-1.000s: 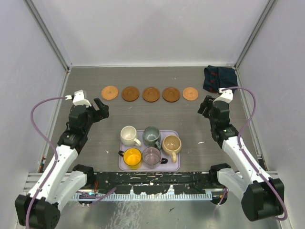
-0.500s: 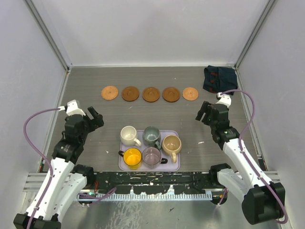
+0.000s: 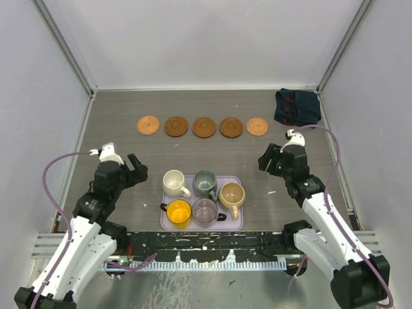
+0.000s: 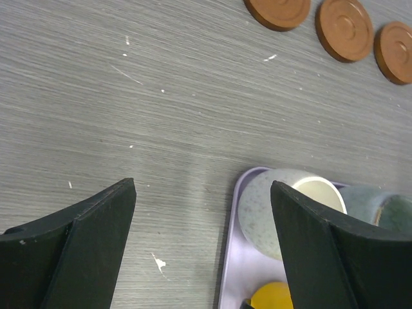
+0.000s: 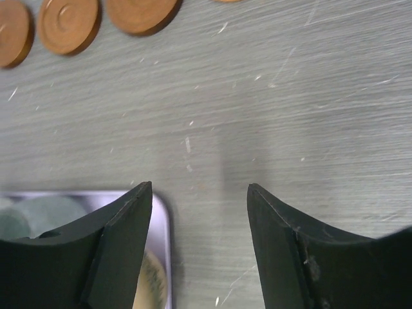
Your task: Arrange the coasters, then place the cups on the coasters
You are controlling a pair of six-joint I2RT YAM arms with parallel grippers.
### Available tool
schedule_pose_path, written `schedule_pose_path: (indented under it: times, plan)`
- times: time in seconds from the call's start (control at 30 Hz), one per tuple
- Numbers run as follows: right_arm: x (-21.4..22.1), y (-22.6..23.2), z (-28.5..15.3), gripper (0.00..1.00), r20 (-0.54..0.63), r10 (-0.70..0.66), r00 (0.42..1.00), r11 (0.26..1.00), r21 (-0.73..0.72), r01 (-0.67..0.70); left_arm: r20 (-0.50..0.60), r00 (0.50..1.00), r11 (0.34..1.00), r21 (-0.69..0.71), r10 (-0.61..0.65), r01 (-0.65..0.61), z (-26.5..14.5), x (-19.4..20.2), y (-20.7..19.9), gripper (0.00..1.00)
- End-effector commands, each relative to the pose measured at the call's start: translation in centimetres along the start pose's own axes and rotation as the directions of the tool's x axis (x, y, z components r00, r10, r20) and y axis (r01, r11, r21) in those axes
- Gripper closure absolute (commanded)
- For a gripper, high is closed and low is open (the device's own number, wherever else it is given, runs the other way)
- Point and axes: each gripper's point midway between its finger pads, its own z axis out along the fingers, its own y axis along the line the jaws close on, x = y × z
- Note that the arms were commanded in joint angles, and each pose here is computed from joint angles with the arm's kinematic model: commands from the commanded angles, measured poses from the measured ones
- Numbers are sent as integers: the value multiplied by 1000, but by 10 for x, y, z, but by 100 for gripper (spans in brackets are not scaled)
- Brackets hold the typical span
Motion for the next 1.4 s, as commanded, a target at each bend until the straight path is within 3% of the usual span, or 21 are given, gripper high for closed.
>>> schedule_pose_path:
  times: [0.0,0.3,0.53,0.87,1.37]
  plan:
    - [-2,27,-31,34,-20,-22,1000,998,-61,20,-2,1000,998,64,10,-9,-7,2,-14,13]
    - [52,66,-69,30,-189,-85,978,986,-154,56,-51,998,996,80,31,-27,0,12,-21,9]
    - [96,86,-92,30,-319,-179,931,960,-265,94,-80,996,995,89,39,-32,5,18,-24,9]
    - [138,103,-105,31,-379,-265,887,937,-318,145,-100,994,989,143,46,-31,6,22,-37,9]
    - [168,101,-95,41,-372,-328,869,940,-220,261,-127,990,983,181,67,-43,10,30,-47,9]
